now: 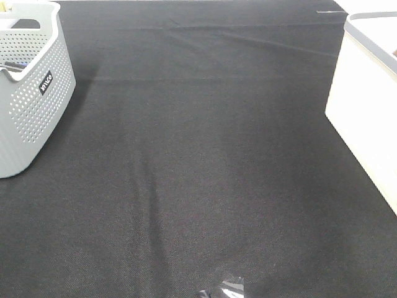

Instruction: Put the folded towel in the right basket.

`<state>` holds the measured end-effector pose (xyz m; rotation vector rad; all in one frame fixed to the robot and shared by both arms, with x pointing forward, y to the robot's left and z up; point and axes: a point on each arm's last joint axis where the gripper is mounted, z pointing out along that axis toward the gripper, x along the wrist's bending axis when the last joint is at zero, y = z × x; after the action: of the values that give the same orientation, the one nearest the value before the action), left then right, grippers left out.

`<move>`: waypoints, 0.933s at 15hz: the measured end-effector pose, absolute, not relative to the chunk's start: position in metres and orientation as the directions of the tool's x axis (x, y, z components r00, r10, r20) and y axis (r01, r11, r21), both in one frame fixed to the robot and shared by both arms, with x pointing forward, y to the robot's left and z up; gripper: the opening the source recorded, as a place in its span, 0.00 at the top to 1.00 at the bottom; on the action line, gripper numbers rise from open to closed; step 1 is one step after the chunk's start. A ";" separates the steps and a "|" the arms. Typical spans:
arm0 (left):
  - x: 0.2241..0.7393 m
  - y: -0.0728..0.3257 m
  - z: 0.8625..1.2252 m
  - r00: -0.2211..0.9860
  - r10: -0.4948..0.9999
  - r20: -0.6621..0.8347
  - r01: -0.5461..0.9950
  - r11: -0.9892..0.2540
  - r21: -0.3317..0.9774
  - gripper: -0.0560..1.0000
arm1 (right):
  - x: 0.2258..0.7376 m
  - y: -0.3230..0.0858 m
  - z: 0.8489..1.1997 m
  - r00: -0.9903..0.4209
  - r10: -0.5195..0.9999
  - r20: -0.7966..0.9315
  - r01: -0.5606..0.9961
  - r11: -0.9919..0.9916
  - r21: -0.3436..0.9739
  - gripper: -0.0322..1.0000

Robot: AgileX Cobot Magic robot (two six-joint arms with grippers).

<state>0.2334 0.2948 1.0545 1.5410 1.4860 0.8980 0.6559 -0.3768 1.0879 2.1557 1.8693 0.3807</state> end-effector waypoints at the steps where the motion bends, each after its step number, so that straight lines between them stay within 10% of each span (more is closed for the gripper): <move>1: 0.233 0.295 1.054 0.059 0.998 -0.036 0.432 0.007 0.902 0.01 | 0.656 -0.377 1.088 0.126 0.992 0.021 0.923 -0.125 0.364 0.08; 14: 0.233 0.295 1.054 0.059 0.998 -0.036 0.432 0.007 0.902 0.01 | 0.578 -0.300 1.191 0.078 0.997 -0.028 0.813 -0.047 0.580 0.02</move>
<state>0.2334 0.2948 1.0545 1.5410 1.4860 0.8980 0.5779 -0.3002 1.1906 1.9133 1.7854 0.5414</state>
